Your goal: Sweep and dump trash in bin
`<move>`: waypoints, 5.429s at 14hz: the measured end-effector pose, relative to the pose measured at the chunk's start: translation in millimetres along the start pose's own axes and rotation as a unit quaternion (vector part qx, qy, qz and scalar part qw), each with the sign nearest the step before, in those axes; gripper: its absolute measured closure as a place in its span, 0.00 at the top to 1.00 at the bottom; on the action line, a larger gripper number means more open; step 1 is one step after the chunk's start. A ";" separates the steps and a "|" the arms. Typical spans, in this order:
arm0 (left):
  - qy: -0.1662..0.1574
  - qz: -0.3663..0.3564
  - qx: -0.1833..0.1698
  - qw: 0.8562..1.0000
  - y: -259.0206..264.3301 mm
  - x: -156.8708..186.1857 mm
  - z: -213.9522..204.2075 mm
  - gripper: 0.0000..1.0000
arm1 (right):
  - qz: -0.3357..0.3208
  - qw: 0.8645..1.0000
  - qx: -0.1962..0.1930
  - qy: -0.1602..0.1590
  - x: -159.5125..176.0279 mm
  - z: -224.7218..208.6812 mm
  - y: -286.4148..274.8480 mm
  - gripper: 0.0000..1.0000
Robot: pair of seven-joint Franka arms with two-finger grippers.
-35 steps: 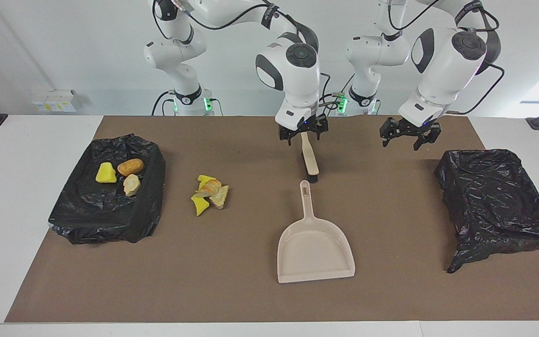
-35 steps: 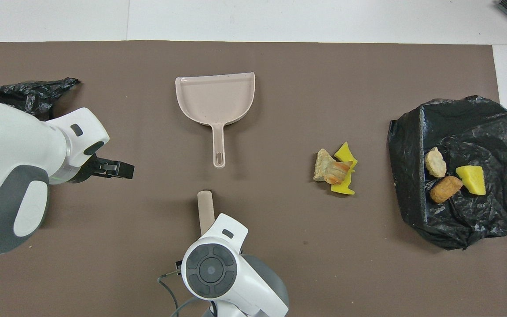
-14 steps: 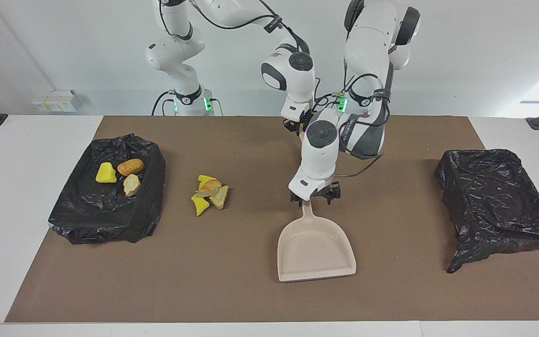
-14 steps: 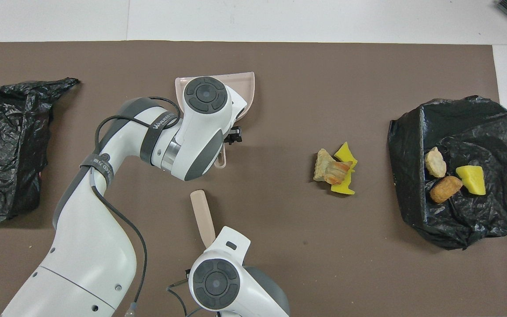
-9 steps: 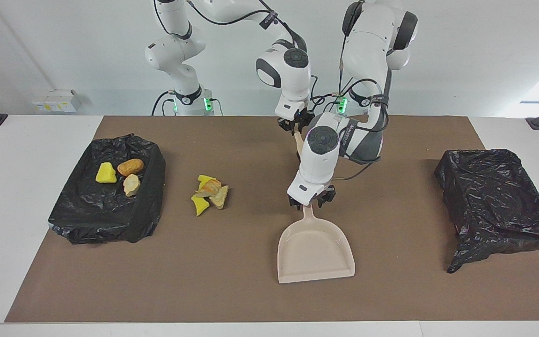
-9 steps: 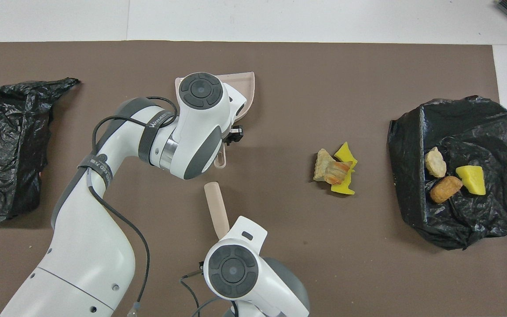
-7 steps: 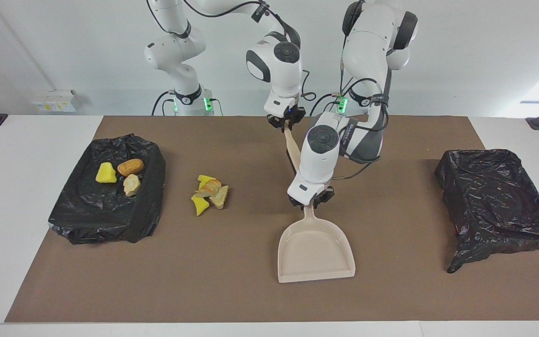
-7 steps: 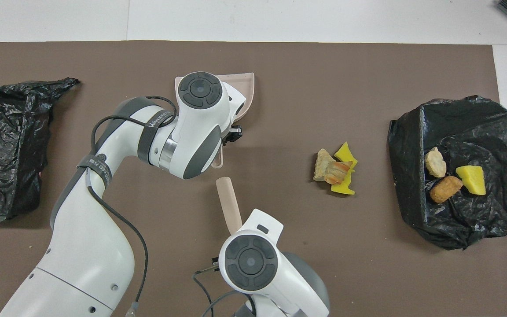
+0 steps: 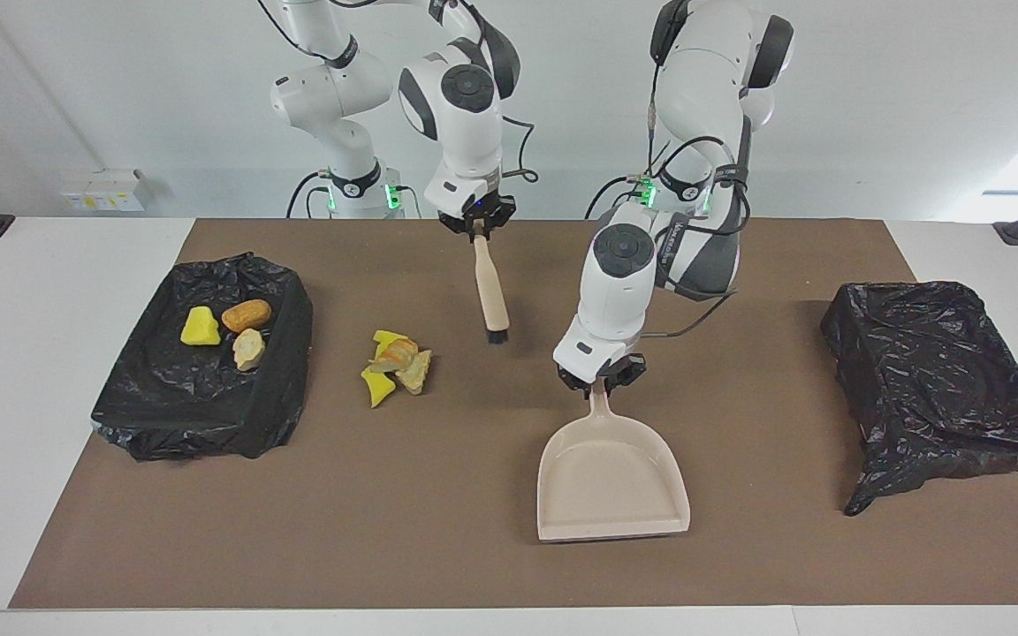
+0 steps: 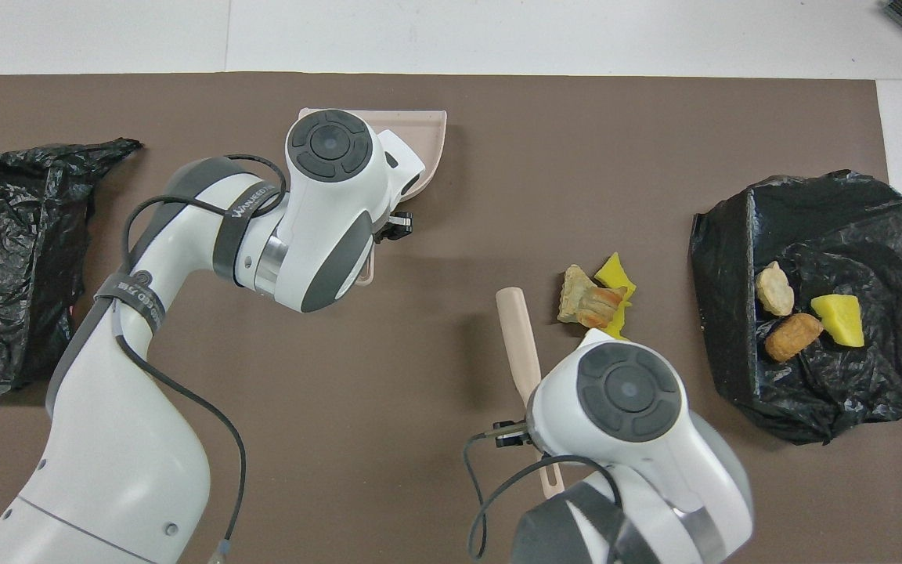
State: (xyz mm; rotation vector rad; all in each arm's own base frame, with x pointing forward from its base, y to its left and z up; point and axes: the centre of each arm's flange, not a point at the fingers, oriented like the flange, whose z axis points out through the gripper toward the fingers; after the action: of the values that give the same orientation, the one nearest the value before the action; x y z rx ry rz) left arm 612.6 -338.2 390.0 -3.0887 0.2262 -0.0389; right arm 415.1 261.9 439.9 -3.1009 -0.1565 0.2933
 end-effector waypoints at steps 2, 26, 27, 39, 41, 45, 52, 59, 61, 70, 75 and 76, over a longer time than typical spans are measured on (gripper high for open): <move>-0.024 0.097 0.007 0.995 -22.9 -3.7 -9.1 0.31 | 0.032 0.999 0.010 0.011 21.6 -13.8 65.1 0.26; -0.040 0.623 0.062 0.779 36.9 -138.2 25.7 0.31 | 0.019 1.000 -0.016 -0.013 75.5 92.8 14.4 0.26; -0.034 0.626 0.062 0.777 38.2 -142.2 27.8 0.31 | 0.017 1.000 -0.005 -0.011 76.1 90.3 4.2 0.26; 0.017 0.662 0.033 0.748 -15.9 -113.4 39.9 0.31 | -0.011 0.999 0.042 -0.001 41.4 -49.3 14.8 0.26; 0.016 0.661 0.017 0.750 -36.8 -99.5 29.2 0.31 | -0.020 0.999 0.032 -0.011 13.0 -73.9 18.2 0.26; 0.008 0.659 -0.001 0.752 -79.0 -73.4 -4.0 0.31 | -0.037 0.999 0.012 -0.026 -23.6 -58.5 -11.9 0.26; 0.032 0.663 -0.036 0.747 -215.1 -50.7 -67.2 0.31 | 0.007 1.000 0.004 -0.009 -43.6 52.8 -108.3 0.26; 0.115 0.653 -0.081 0.744 -373.9 -65.0 -72.8 0.31 | 0.035 0.999 -0.001 -0.017 -48.7 121.8 -157.4 0.26; 0.116 0.644 -0.080 0.752 -395.6 -69.3 -79.3 0.31 | 0.037 0.999 0.000 -0.016 -46.7 120.4 -156.1 0.26; 0.052 0.624 -0.029 0.779 -547.4 -100.2 -108.7 0.31 | 0.050 0.999 0.010 -0.007 -37.7 108.7 -156.6 0.65; -0.032 0.655 0.069 0.752 -615.8 -112.0 -126.6 0.31 | 0.092 0.992 0.061 0.052 28.5 32.0 -115.2 1.00; -0.059 0.659 0.097 0.743 -622.8 -111.1 -129.3 0.31 | 0.105 0.990 0.066 0.070 43.8 14.4 -97.8 1.00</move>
State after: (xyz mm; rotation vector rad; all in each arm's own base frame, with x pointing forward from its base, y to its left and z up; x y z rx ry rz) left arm 589.4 288.1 545.5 -2.0132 2.0655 0.1668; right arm 445.6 363.8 420.8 -2.9932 0.1863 0.0850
